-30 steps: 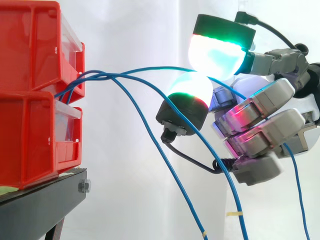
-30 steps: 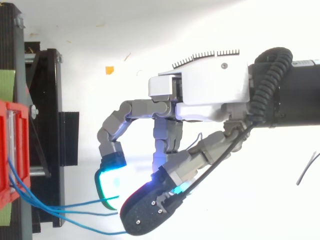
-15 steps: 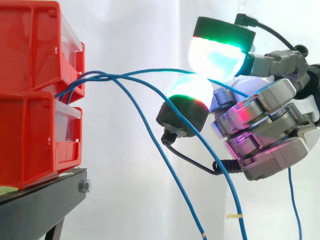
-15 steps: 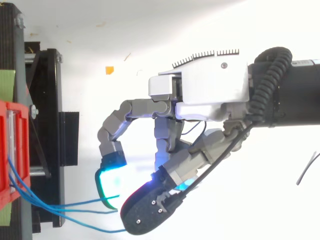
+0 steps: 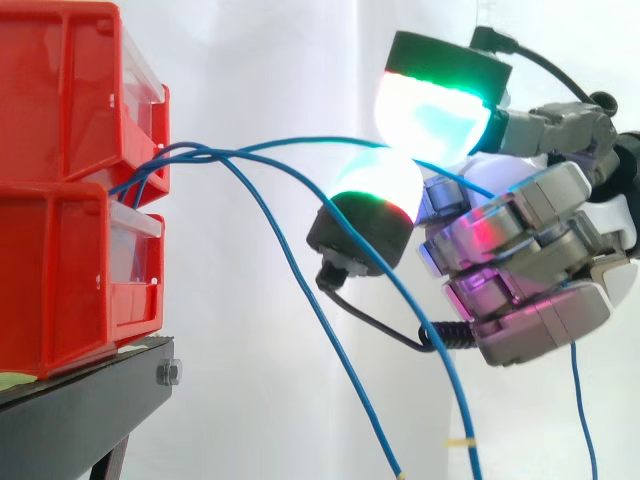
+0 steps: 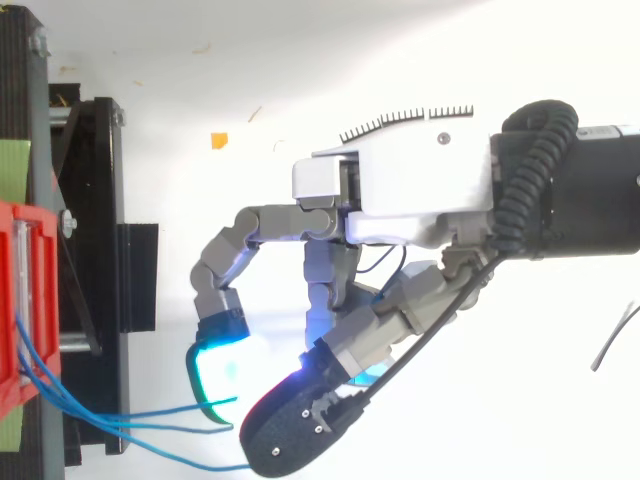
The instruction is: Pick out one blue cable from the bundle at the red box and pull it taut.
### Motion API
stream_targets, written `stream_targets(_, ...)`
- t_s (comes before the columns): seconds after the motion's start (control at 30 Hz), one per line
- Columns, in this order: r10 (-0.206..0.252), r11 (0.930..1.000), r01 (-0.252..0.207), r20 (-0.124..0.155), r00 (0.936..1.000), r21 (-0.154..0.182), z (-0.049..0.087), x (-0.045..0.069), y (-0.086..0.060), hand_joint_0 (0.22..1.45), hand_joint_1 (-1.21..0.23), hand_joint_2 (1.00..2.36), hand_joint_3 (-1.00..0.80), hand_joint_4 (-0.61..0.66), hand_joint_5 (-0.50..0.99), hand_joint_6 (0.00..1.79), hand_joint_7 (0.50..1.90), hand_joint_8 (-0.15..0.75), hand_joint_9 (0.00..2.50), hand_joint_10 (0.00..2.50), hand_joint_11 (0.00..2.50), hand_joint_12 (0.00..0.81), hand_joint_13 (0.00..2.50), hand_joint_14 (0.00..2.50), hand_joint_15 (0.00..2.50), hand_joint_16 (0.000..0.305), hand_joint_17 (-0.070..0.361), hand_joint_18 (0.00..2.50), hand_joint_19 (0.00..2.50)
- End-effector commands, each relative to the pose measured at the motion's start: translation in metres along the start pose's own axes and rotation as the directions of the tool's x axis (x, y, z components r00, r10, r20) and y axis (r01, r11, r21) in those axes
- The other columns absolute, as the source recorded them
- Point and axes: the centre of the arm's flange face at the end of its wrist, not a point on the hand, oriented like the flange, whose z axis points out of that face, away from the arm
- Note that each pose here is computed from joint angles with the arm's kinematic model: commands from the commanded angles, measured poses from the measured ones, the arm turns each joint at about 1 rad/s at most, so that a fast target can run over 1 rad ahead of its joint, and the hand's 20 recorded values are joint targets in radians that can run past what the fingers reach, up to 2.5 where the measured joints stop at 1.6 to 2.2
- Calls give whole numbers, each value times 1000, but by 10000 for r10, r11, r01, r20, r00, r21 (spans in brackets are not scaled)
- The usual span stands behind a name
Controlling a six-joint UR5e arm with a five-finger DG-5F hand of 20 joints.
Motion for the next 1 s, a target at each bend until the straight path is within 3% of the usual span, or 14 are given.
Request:
stream_targets(0.0,-181,9997,181,-19,9998,174,-1,3,-10,620,-755,1010,-231,-102,-41,899,1046,251,1646,12,1783,341,1301,1499,1095,54,122,1320,1415)
stream_targets(0.07,-332,9994,332,69,9994,19,-6,2,1,621,-755,1010,-232,-100,-41,899,1046,243,1649,11,1786,332,1300,1497,1093,55,123,1322,1417)
stream_targets(0.13,-465,9987,469,223,9987,-194,-19,2,23,620,-755,1010,-231,-103,-41,899,1037,243,1661,9,1804,334,1302,1499,1099,55,123,1322,1419)
stream_targets(0.2,-481,9987,485,269,9985,-163,-22,2,26,621,-755,1010,-233,-102,-41,898,1040,244,1674,9,1838,339,1304,1504,1102,54,121,1326,1430)
stream_targets(0.3,-555,9984,551,528,9971,87,-38,-1,31,621,-756,1010,-233,-102,-40,898,1042,237,1686,6,1868,342,1305,1523,1093,54,122,1336,1429)
stream_targets(0.37,-545,9985,537,696,9961,133,-41,-2,33,621,-757,1010,-233,-101,-40,898,1043,241,1701,4,1918,336,1303,1539,1096,54,122,1341,1433)
stream_targets(0.57,-577,9983,568,711,9958,151,-40,-3,31,622,-759,1010,-233,-96,-40,897,1053,234,1715,0,1933,338,1300,1575,1082,54,121,1347,1443)
stream_targets(0.8,-542,9982,560,715,9960,-232,-37,-2,36,622,-761,1010,-231,-97,-39,897,1046,234,1718,0,1939,341,1296,1598,1073,54,122,1348,1435)
stream_targets(0.97,-535,9980,559,716,9960,-309,-37,-2,37,623,-762,1009,-230,-93,-39,896,1050,239,1726,5,1948,334,1297,1604,1061,54,121,1351,1440)
